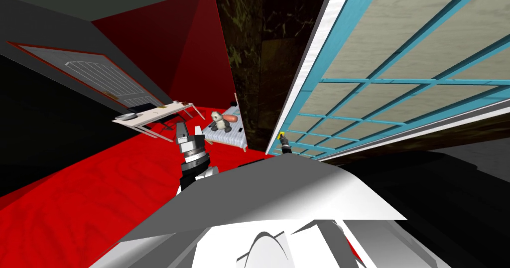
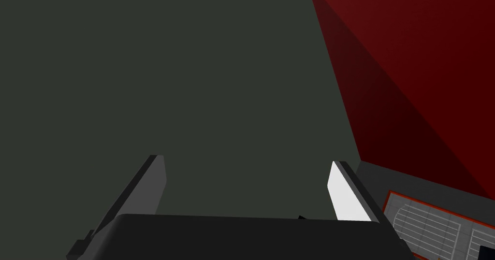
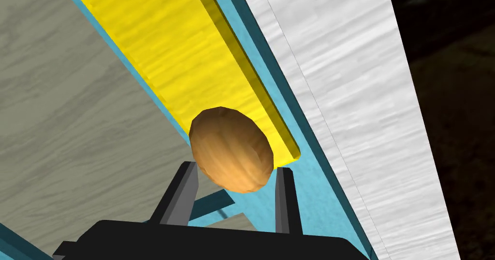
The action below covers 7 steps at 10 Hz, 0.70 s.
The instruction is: Pull the door open
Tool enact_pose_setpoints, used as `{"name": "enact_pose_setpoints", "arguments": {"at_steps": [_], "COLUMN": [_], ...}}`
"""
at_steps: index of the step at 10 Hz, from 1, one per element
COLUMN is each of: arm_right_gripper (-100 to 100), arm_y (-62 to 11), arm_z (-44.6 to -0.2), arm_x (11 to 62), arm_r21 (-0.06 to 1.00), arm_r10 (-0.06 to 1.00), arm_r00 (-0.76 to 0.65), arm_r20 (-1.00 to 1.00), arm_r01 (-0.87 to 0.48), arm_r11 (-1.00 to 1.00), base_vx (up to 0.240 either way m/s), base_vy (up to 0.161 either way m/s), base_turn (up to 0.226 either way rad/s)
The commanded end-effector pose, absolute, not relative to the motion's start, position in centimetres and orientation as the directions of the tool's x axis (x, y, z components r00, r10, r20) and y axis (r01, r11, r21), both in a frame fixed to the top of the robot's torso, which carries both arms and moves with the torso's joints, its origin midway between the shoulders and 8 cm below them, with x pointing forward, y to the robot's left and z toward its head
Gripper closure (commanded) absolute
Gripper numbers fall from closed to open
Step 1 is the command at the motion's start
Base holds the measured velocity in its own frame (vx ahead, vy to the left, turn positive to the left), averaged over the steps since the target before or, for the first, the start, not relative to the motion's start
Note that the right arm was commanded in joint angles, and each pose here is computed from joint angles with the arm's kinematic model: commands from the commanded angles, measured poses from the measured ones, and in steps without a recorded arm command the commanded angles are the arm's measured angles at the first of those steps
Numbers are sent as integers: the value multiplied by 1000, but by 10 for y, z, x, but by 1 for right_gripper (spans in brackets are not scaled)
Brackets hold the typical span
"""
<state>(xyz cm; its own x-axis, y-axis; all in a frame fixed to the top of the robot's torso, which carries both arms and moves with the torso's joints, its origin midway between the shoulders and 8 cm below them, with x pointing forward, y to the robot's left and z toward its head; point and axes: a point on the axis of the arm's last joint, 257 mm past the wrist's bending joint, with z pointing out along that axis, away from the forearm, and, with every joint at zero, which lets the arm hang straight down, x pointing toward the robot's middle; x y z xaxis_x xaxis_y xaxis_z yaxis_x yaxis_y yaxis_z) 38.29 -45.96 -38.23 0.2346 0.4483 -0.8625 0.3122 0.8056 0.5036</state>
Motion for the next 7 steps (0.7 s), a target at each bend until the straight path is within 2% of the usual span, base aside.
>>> {"name": "enact_pose_setpoints", "arguments": {"at_steps": [1, 7], "arm_right_gripper": [100, 100], "arm_y": [-457, -456], "arm_z": [-381, -375], "arm_x": [385, 392], "arm_r21": [541, 691], "arm_r10": [483, 622], "arm_r00": [251, 310], "arm_r20": [-839, -719], "arm_r01": [294, 225], "arm_r11": [788, 687], "base_vx": [-21, -27], "base_vy": [-6, -4], "base_turn": [11, 15]}}
